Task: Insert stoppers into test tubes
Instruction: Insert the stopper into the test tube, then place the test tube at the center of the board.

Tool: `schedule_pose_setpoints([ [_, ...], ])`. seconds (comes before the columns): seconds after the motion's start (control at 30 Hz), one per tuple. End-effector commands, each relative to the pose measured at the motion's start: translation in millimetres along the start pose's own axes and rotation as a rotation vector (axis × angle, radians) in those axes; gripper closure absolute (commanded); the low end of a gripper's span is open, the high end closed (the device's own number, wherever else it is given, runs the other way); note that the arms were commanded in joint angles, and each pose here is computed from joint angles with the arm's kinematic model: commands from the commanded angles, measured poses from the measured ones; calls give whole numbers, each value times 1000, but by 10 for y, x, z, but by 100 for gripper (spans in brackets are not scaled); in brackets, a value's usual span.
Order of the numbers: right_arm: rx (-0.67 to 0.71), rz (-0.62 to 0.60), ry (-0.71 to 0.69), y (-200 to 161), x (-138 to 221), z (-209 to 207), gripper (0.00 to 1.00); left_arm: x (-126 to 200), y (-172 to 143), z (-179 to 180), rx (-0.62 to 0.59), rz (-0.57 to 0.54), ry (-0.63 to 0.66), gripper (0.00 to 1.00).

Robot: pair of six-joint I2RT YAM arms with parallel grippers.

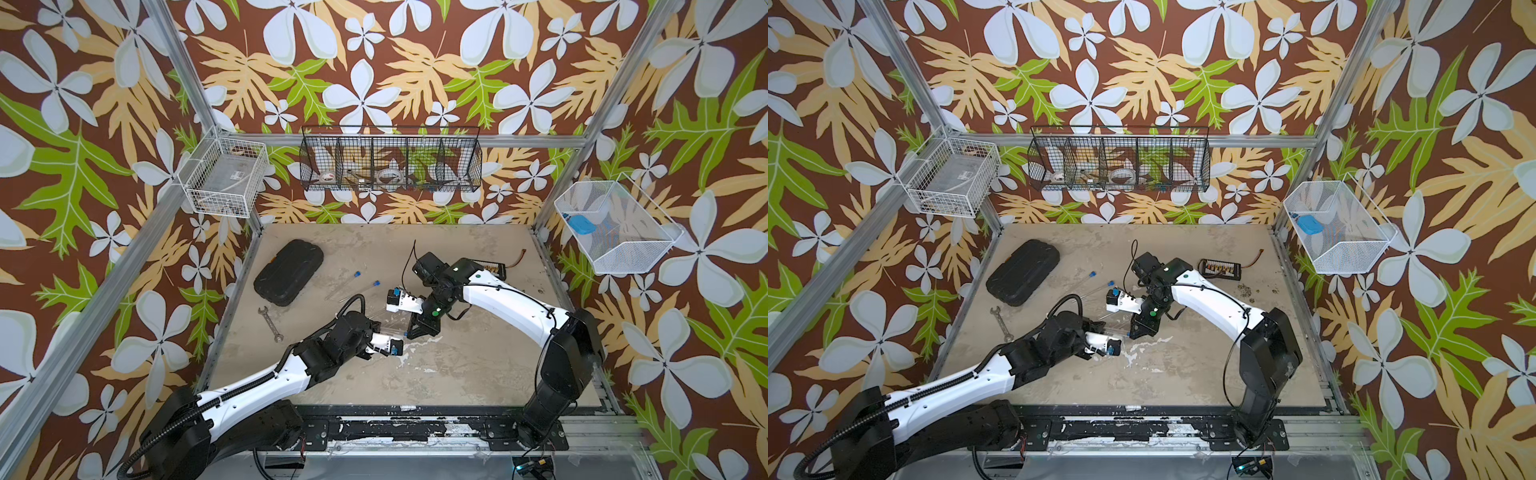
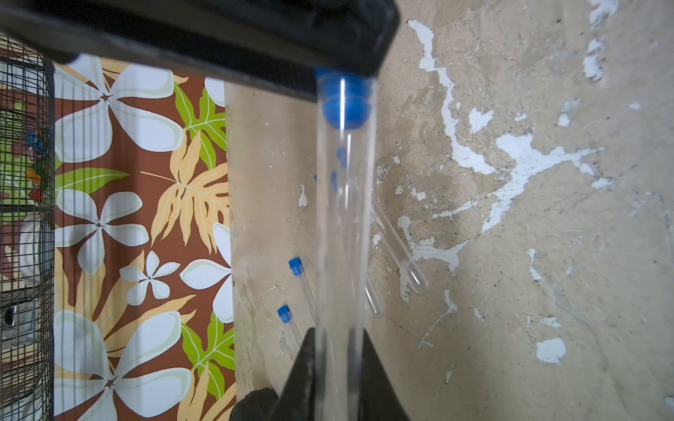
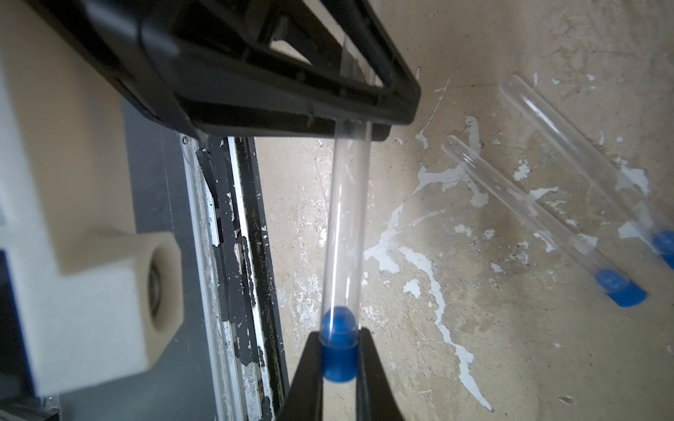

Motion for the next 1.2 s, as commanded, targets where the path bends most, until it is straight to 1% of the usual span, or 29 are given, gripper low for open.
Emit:
schedule_pose_setpoints([
  [0.0,196,-378,-52,634,135,-184,100,176,595,235,-41,-449,81,100],
  [0.1,163,-392,-62,608,179,-235,99,190,586,226,-45,-451,86,100],
  [0.23,156,-418,-43,614,219,-232,95,202,583,203,-53,-459,82,100],
  [0.3,144,-418,-41,597,228,-238,90,193,570,188,-61,-451,80,100],
  [0.4,122,-411,-46,515,298,-251,78,136,476,153,-90,-372,89,100],
  [0.53,72,-422,-65,346,480,-256,64,78,344,116,-82,-286,82,100],
  [0.63,30,-450,-84,220,623,-236,58,63,312,88,-57,-266,65,100],
  [0.7,5,-471,-113,131,709,-228,57,43,296,66,-33,-250,41,100],
  [0.77,-14,-492,-178,29,800,-229,58,12,279,47,6,-233,3,100],
  [0.83,3,-487,-287,-98,870,-211,59,-31,257,29,69,-206,-56,100],
  [0.93,6,-475,-458,-290,958,-203,60,-108,236,20,198,-173,-163,100],
  [0.97,-25,-470,-522,-356,989,-245,60,-144,224,7,259,-155,-221,100],
  [1.0,-69,-467,-587,-440,1032,-292,60,-187,221,-17,322,-129,-310,100],
  [1.03,-130,-467,-645,-534,1071,-370,59,-241,215,-53,378,-89,-373,100],
  [1.1,-266,-469,-717,-731,1136,-520,60,-294,232,-89,470,-63,-445,100],
  [1.17,-373,-468,-751,-910,1172,-631,61,-347,255,-80,574,-48,-509,100],
])
Point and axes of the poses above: each gripper's point midway between its finger pads, its own x axis back along the fingers, its own z axis along the line the jaws close on, y = z × x, the point moved 7 cm from there along x, back along the fingers, and after that the axes turned 4 degrees about x, right-handed, at the moved point
